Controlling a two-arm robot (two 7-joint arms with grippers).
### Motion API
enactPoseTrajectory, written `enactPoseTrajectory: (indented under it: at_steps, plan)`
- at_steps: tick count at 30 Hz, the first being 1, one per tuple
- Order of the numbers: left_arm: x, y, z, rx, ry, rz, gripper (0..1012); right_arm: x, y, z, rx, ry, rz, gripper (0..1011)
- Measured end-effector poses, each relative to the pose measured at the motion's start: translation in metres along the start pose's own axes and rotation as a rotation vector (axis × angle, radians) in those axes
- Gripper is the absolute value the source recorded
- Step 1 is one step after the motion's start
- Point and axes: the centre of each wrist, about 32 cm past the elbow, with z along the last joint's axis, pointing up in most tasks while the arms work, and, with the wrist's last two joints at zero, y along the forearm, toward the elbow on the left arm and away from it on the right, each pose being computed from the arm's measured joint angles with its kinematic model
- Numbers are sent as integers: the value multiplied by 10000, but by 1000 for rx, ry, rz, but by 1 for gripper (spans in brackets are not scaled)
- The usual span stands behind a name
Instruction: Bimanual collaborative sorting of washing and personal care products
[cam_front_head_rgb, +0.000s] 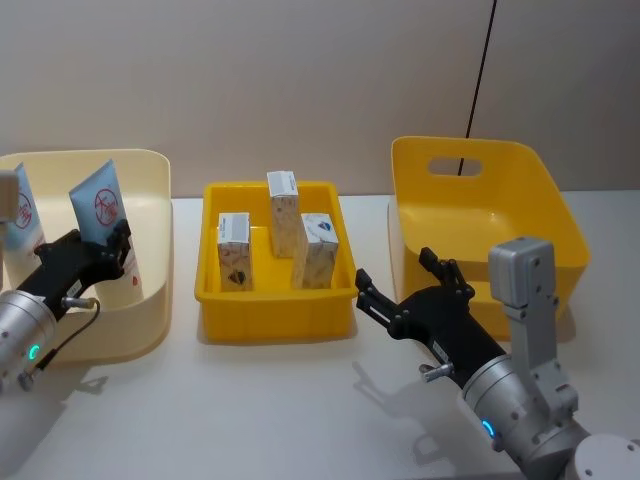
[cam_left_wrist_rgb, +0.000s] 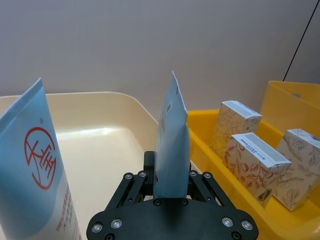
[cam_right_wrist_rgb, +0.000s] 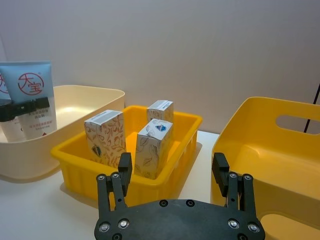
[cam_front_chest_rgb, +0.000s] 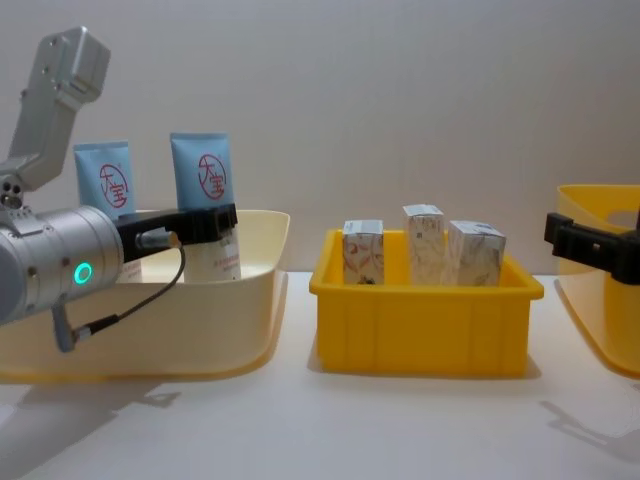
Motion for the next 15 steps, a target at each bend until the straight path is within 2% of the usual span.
enactPoseTrajectory:
  at_steps: [8, 15]
  plan:
    - [74, 20, 82, -58, -8, -43, 285, 0, 0, 0, 0, 0, 0, 1001]
    - [148, 38, 201, -119, -21, -115, 286, 0, 0, 0, 0, 0, 0, 1001]
